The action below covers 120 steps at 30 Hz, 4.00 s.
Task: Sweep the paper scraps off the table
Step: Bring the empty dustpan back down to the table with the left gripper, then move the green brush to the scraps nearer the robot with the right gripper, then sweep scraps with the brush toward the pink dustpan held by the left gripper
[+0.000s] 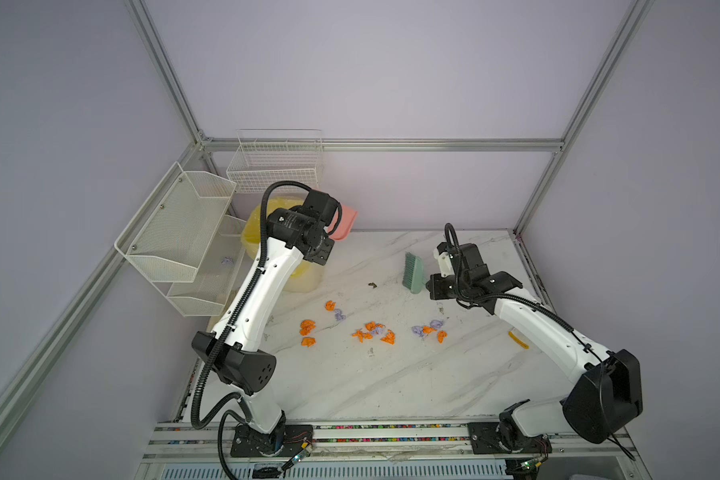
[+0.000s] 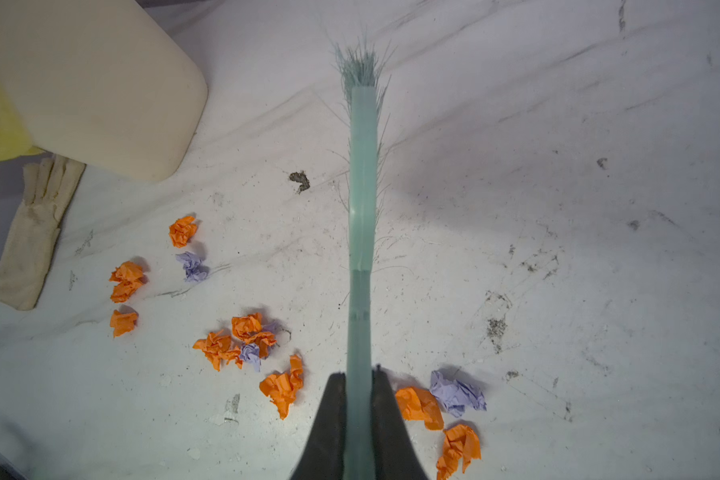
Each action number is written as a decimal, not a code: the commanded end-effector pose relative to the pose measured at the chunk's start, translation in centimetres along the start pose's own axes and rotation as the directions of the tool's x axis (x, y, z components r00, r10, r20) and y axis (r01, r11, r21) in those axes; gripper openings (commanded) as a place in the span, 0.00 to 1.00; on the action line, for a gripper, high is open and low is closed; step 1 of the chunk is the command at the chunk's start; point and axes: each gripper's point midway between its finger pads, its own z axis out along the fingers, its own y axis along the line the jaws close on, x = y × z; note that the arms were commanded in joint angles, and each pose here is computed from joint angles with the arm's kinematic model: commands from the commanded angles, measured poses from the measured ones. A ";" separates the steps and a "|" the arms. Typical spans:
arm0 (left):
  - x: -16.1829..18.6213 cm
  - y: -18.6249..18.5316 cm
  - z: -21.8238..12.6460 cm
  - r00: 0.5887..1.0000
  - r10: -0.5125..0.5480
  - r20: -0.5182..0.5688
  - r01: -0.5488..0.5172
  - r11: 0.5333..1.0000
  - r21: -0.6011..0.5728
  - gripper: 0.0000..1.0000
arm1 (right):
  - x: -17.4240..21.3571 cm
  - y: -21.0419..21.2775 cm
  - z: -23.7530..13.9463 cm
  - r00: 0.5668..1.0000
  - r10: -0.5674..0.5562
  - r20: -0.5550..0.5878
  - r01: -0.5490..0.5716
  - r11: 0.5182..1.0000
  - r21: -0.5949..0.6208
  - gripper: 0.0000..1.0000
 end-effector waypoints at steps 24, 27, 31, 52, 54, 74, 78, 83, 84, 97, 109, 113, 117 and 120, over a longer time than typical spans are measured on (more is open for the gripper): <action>5.2 -17.6 11.1 0.961 0.180 -0.212 -0.040 0.844 0.535 0.00 | -6.0 -5.2 -5.2 0.969 0.192 0.154 -0.198 0.980 0.024 0.00; 6.1 -17.1 11.6 0.949 0.209 -0.236 -0.067 0.865 0.498 0.00 | -4.6 -6.1 -4.6 0.966 0.226 0.123 -0.235 0.970 0.060 0.00; 7.0 -17.3 12.0 0.940 0.233 -0.248 -0.089 0.872 0.482 0.00 | -1.8 -6.9 -4.4 0.965 0.251 0.070 -0.257 0.961 0.100 0.00; 9.6 -15.1 13.5 0.909 0.285 -0.303 -0.163 0.914 0.371 0.00 | 7.0 -7.2 -8.4 0.901 0.412 -0.133 -0.381 0.901 0.209 0.00; 9.5 -15.1 13.4 0.911 0.283 -0.300 -0.162 0.914 0.371 0.00 | 6.1 -8.3 -10.5 0.903 0.423 -0.074 -0.385 0.874 0.298 0.00; 9.3 -15.2 12.9 0.922 0.270 -0.279 -0.150 0.911 0.384 0.00 | 12.8 -9.5 -11.4 0.785 0.482 -0.389 -0.271 0.832 0.485 0.00; 9.3 -15.2 13.0 0.921 0.271 -0.281 -0.152 0.912 0.381 0.00 | 12.7 -9.3 -10.8 0.769 0.488 -0.412 -0.275 0.835 0.476 0.00; 9.4 -15.2 13.2 0.919 0.273 -0.286 -0.150 0.911 0.385 0.00 | 13.2 -9.0 -9.8 0.744 0.490 -0.453 -0.275 0.844 0.461 0.00; 9.4 -15.3 13.2 0.919 0.271 -0.286 -0.148 0.910 0.388 0.00 | 13.3 -8.9 -9.5 0.738 0.490 -0.463 -0.275 0.846 0.457 0.00; 9.6 -15.2 13.3 0.917 0.270 -0.294 -0.144 0.910 0.388 0.00 | 12.1 -6.3 -6.7 0.679 0.533 -0.505 -0.392 0.845 0.365 0.00; 9.7 -14.5 13.5 0.916 0.269 -0.298 -0.151 0.919 0.364 0.00 | 10.4 -3.7 -3.2 0.656 0.586 -0.475 -0.522 0.807 0.275 0.00; 9.8 -13.4 13.6 0.915 0.269 -0.300 -0.168 0.931 0.323 0.00 | 8.8 -3.6 -2.2 0.674 0.587 -0.449 -0.536 0.807 0.249 0.00; 9.8 -12.6 13.4 0.916 0.283 -0.283 -0.194 0.932 0.306 0.00 | 6.8 -3.2 -0.8 0.703 0.580 -0.410 -0.553 0.810 0.198 0.00; 9.9 -11.5 13.3 0.917 0.285 -0.279 -0.214 0.942 0.258 0.00 | 5.3 -3.1 -0.2 0.729 0.574 -0.373 -0.556 0.814 0.165 0.00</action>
